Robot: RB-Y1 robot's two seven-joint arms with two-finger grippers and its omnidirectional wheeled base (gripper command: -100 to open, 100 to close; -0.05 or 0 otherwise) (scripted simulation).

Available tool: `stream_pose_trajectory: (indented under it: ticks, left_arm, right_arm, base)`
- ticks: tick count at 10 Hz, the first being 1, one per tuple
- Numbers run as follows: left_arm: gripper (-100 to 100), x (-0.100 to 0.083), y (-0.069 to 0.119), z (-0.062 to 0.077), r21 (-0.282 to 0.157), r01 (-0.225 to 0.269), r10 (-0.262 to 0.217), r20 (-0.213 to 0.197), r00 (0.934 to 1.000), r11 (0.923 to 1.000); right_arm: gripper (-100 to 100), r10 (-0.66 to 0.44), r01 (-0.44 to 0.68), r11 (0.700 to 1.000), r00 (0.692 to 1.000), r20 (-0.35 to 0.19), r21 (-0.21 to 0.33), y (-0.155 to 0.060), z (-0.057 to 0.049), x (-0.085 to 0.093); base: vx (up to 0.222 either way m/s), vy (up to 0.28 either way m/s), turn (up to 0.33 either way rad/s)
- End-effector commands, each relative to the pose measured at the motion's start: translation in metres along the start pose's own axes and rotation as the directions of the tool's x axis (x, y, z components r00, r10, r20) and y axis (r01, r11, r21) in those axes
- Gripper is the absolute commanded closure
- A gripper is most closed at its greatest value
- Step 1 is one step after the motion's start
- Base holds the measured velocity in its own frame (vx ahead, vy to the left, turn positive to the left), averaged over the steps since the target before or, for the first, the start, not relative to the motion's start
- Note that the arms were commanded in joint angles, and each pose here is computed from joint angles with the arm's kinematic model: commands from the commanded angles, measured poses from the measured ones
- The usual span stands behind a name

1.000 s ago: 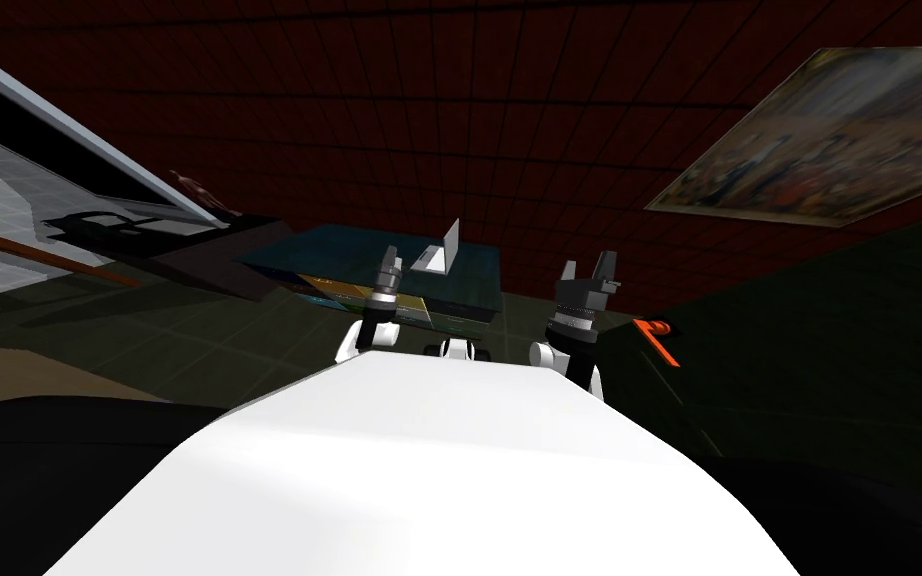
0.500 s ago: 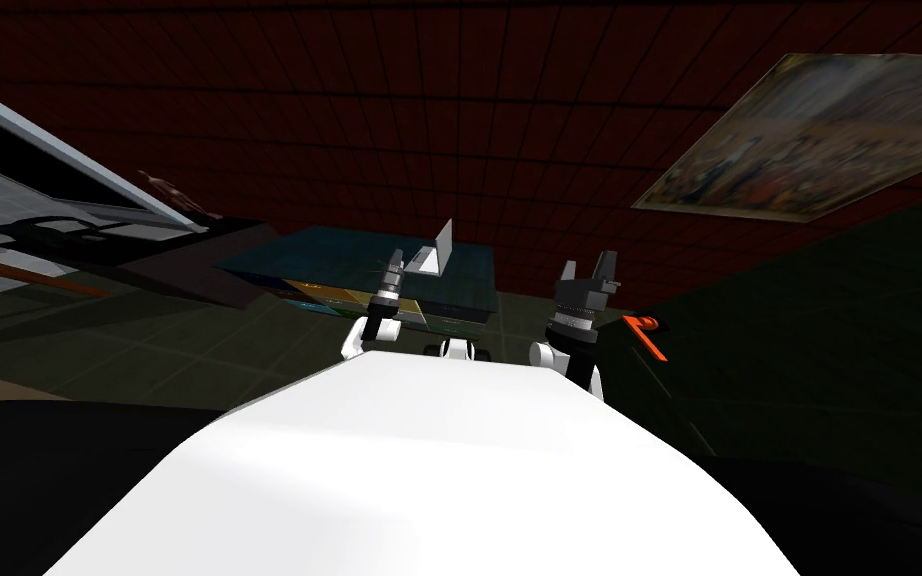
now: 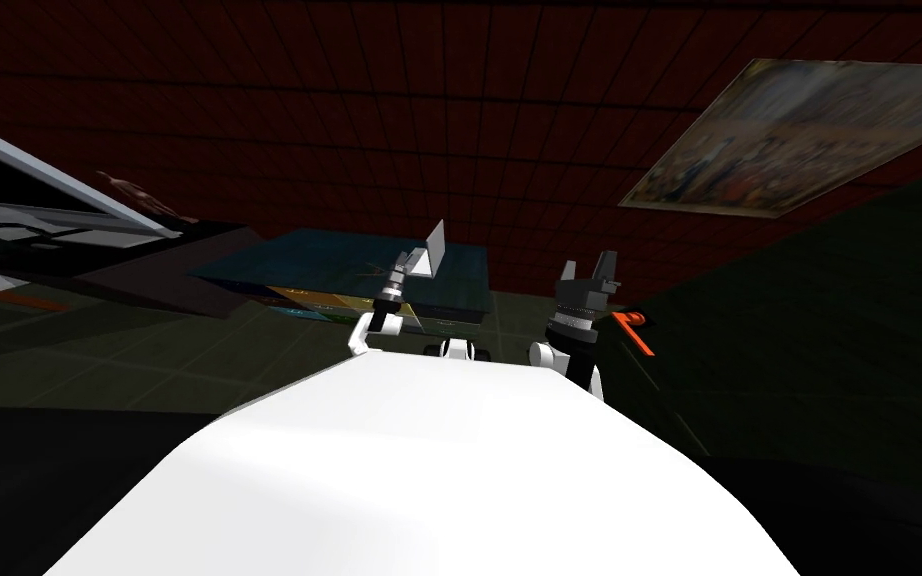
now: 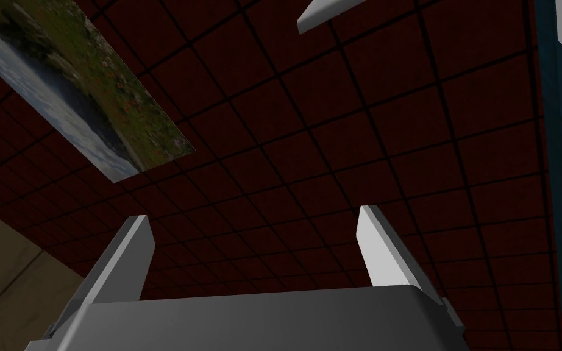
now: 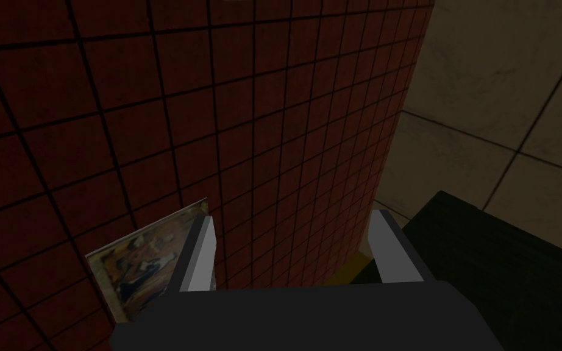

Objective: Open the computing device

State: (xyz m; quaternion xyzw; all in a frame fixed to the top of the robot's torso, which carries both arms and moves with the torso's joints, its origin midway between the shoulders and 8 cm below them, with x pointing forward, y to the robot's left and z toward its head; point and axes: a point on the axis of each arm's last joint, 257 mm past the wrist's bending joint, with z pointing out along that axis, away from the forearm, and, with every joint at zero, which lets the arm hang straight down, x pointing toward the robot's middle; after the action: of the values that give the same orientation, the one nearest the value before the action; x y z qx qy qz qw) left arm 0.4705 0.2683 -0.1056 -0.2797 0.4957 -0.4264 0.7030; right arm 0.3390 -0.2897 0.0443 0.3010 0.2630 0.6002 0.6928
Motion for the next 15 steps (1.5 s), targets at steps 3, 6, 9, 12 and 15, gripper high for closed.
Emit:
stream_pose_trajectory:
  ticks: [3, 6, 9, 12, 15]
  left_arm:
    - [-100, 0.002, 0.031, 0.010, -0.070, -0.054, 0.053, -0.020, 0.9984, 0.9961]
    - [-100, 0.000, 0.064, 0.020, -0.143, -0.130, 0.124, -0.051, 0.9910, 0.9811]
    - [-100, -0.004, 0.091, 0.026, -0.203, -0.190, 0.178, -0.077, 0.9810, 0.9605]
    - [-100, -0.009, 0.117, 0.032, -0.262, -0.245, 0.226, -0.102, 0.9688, 0.9335]
    - [-100, -0.015, 0.138, 0.035, -0.309, -0.288, 0.262, -0.124, 0.9570, 0.9062]
  right_arm:
    - [0, 0.000, 0.000, 1.000, 1.000, 0.000, 0.000, 0.000, 0.000, 0.000]
    - [0, 0.000, 0.000, 1.000, 1.000, 0.000, 0.000, 0.000, 0.000, 0.000]
    - [0, 0.000, 0.000, 1.000, 1.000, 0.000, 0.000, 0.000, 0.000, 0.000]
    - [0, 0.000, 0.000, 1.000, 1.000, 0.000, 0.000, 0.000, 0.000, 0.000]
    - [0, 0.000, 0.000, 1.000, 1.000, 0.000, 0.000, 0.000, 0.000, 0.000]
  base:
    - [0.024, -0.024, -0.053]
    - [0.033, -0.032, -0.095]
    - [0.045, -0.043, -0.080]
    - [0.039, -0.034, -0.078]
    - [0.031, -0.029, -0.068]
